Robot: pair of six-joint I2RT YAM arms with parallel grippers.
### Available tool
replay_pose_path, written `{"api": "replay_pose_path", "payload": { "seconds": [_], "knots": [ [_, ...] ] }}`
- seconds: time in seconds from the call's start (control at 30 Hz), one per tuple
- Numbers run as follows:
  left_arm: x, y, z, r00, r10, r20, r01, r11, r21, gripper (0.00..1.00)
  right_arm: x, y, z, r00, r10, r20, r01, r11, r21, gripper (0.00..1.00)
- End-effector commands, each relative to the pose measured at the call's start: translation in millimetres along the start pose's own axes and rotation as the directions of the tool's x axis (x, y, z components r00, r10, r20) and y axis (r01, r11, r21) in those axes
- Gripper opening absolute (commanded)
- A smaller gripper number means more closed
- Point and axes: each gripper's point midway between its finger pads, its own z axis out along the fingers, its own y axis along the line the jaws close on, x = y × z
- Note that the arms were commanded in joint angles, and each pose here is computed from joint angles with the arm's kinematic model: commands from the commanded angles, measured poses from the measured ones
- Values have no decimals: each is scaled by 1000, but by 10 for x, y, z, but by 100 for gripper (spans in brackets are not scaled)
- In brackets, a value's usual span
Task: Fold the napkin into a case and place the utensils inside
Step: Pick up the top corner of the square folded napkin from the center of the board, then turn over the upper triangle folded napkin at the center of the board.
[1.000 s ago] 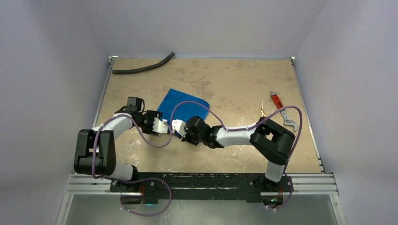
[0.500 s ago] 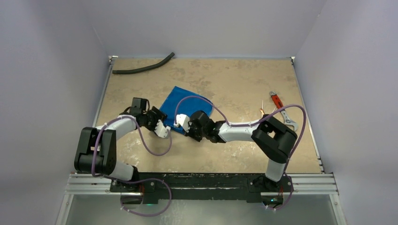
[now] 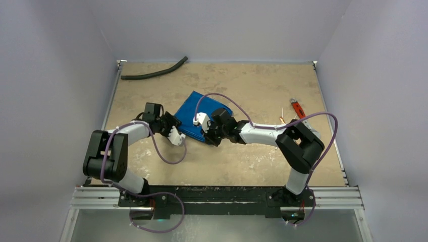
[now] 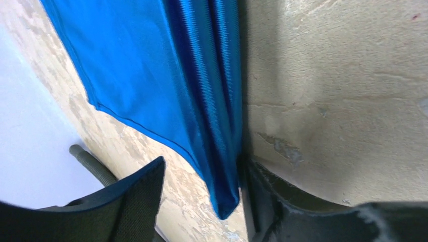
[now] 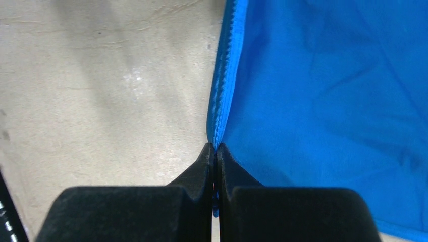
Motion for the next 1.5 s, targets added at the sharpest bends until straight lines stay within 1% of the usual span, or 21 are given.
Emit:
{"api": "replay_pose_path", "payload": {
  "seconds": [0.0, 0.13, 0.17, 0.2, 0.37, 0.43, 0.53, 0.6, 0.7, 0.83, 0.87, 0.9, 1.0, 1.07, 1.17, 1.2, 1.27, 1.3, 1.37, 1.43, 1.47],
  "knots": [
    [-304, -1115, 136, 973, -228, 17, 204, 897, 392, 45, -256, 124, -119, 998, 19, 58, -14, 996, -84, 0],
    [-334, -1080, 130, 966, -259, 1, 236, 879, 414, 17, -270, 91, -163, 997, 27, 66, -22, 997, -78, 0],
    [-337, -1059, 126, 964, -267, -2, 246, 884, 399, 5, -276, 83, -177, 997, 31, 70, -26, 997, -76, 0],
    [-335, -1036, 120, 961, -275, -8, 258, 889, 379, 0, -292, 65, -198, 997, 33, 76, -27, 997, -69, 0],
    [-438, -818, -86, 943, -334, 3, 314, 890, 330, 0, -442, 4, -336, 991, 35, 126, -34, 999, -16, 0],
    [-528, -648, -250, 926, -378, 21, 355, 885, 300, 0, -546, -27, -430, 986, 34, 163, -38, 999, 17, 0],
    [-681, -459, -557, 887, -460, 32, 433, 854, 289, 0, -660, 115, -625, 976, 56, 209, -56, 998, -5, 0],
    [-816, -401, -781, 866, -498, 45, 463, 831, 308, 0, -701, 296, -720, 975, 53, 217, -46, 998, -34, 0],
    [-1075, -396, -1148, 833, -548, 68, 494, 794, 355, 0, -667, 742, -818, 982, 45, 184, -26, 994, -105, 0],
    [-1377, -309, -1665, 804, -586, 98, 516, 771, 374, 0, -596, 1399, -1158, 982, 110, 156, -70, 967, -246, 0],
    [-1443, -256, -1799, 802, -587, 111, 517, 775, 364, 0, -632, 1509, -1299, 977, 132, 170, -82, 958, -274, 0],
    [-1495, -157, -1917, 784, -610, 116, 549, 768, 331, 0, -689, 1603, -1466, 968, 154, 196, -90, 950, -299, 0],
    [-1673, 177, -2275, 758, -632, 161, 601, 773, 206, 0, -885, 1774, -1925, 935, 215, 281, -103, 925, -366, 0],
    [-1792, 282, -2380, 746, -637, 195, 609, 770, 188, 0, -961, 1821, -2089, 914, 252, 316, -117, 913, -391, 0],
    [-1833, 296, -2221, 679, -714, 171, 658, 696, 288, 0, -979, 1578, -1909, 911, 262, 318, -153, 932, -329, 0],
    [-1800, 278, -2101, 656, -741, 141, 673, 659, 336, 0, -955, 1430, -1783, 914, 275, 299, -178, 933, -314, 0],
    [-1680, 238, -1825, 632, -772, 69, 687, 599, 412, 0, -863, 1046, -1536, 913, 310, 265, -238, 933, -270, 0],
    [-1568, 210, -1616, 604, -797, 6, 715, 545, 438, 0, -817, 838, -1442, 909, 322, 264, -263, 935, -237, 0],
    [-1249, 247, -1177, 574, -814, -84, 772, 505, 385, 0, -709, 443, -1247, 904, 345, 251, -307, 935, -178, 0],
    [-907, 242, -771, 520, -829, -207, 837, 445, 319, 0, -503, 30, -1060, 909, 365, 202, -353, 931, -95, 0],
    [-747, 193, -576, 477, -832, -283, 870, 399, 291, 0, -408, -114, -968, 911, 373, 176, -367, 928, -70, 0]
  ]
}}
